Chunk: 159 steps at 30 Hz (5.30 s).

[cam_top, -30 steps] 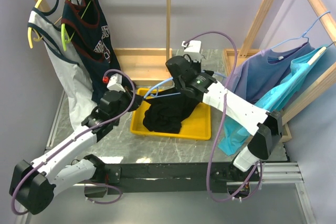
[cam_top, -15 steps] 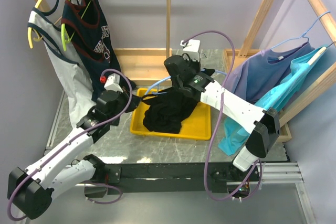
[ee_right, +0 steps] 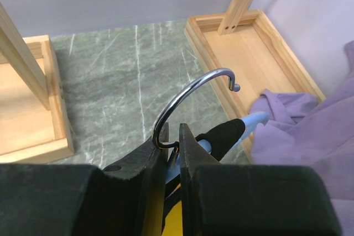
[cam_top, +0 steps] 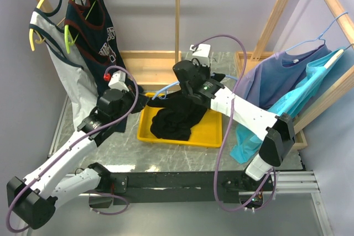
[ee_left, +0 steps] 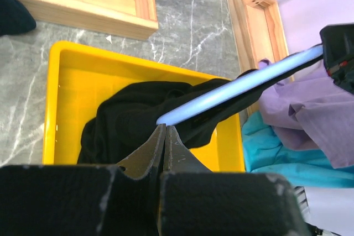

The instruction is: Place the tank top on the hanger

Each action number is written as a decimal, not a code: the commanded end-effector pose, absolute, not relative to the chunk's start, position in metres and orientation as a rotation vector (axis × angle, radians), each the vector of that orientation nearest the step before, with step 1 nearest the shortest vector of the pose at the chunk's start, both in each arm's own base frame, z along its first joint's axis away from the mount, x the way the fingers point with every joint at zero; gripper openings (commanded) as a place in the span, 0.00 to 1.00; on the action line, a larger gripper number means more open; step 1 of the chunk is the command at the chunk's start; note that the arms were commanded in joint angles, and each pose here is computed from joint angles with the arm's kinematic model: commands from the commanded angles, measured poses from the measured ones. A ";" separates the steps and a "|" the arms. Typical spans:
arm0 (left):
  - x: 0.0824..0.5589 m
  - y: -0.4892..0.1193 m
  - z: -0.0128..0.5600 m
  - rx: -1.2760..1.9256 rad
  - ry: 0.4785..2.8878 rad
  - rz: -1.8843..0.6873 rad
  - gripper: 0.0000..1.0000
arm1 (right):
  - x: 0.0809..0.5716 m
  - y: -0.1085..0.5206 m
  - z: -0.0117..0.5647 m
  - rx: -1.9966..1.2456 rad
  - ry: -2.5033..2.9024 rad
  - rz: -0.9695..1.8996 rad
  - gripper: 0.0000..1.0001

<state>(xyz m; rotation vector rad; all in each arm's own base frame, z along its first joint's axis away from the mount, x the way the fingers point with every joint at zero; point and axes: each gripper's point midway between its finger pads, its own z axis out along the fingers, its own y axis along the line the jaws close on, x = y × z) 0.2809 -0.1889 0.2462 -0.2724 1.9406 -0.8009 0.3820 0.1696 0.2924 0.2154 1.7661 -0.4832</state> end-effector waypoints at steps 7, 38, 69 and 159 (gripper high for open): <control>0.298 -0.186 0.284 -0.258 1.860 -0.808 0.01 | 0.363 0.144 0.326 0.349 1.653 -0.425 0.00; 0.283 -0.188 0.240 -0.261 1.924 -0.863 0.01 | 0.368 0.146 0.325 0.357 1.671 -0.397 0.00; 0.289 -0.217 0.383 -0.085 1.719 -1.041 0.01 | 0.387 0.192 0.390 0.310 1.595 -0.459 0.00; 0.252 -0.215 0.358 0.479 1.748 -0.748 0.01 | 0.339 0.307 0.422 -0.203 1.622 0.026 0.17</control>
